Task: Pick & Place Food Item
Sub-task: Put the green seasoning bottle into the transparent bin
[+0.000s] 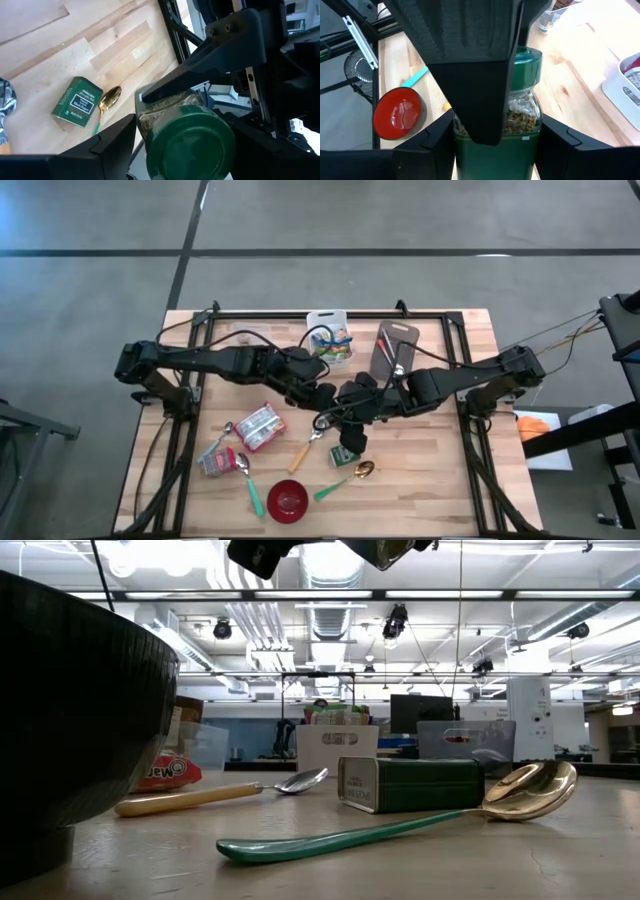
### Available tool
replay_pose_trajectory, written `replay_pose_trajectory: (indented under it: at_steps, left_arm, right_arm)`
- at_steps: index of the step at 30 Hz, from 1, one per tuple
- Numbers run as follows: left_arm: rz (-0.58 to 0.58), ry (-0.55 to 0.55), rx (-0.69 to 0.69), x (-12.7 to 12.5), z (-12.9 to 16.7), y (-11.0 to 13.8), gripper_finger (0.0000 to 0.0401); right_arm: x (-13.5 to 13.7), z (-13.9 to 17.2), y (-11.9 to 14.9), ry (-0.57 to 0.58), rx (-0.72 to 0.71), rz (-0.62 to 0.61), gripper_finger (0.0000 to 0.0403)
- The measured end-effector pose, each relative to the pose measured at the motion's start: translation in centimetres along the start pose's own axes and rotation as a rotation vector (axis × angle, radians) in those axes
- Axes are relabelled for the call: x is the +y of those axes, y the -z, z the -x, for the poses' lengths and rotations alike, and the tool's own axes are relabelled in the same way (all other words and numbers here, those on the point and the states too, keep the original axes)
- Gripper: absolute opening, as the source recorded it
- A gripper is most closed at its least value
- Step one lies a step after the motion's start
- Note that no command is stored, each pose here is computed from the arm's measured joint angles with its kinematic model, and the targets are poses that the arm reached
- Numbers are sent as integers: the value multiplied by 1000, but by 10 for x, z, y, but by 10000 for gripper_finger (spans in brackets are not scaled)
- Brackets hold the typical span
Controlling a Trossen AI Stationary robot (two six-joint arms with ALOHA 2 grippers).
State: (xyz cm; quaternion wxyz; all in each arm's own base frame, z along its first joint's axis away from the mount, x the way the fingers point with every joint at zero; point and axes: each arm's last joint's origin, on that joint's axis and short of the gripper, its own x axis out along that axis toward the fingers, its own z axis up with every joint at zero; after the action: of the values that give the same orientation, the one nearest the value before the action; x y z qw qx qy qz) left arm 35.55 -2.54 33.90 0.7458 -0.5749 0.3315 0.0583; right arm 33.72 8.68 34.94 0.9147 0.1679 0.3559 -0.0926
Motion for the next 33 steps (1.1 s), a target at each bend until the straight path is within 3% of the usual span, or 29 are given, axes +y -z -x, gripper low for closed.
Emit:
replay_pose_trajectory:
  at_steps: [7, 14, 26, 28, 33]
  left_arm:
    - [8, -3, 3, 1, 0, -1, 267]
    - [16, -19, 1, 3, -2, -2, 199]
    - [-16, -18, 5, 3, -4, -2, 199]
    - [-29, -19, 2, 4, -4, -3, 199]
    - [-100, -35, -1, 6, -6, -3, 192]
  right_arm:
    - [0, 0, -1, -2, -16, 3, 193]
    - [-1, -1, 0, 25, -6, 18, 193]
    - [-2, -1, 1, 61, -23, 13, 193]
    - [-2, -1, 1, 64, -17, 10, 213]
    - [-2, 3, -1, 31, -17, -27, 329]
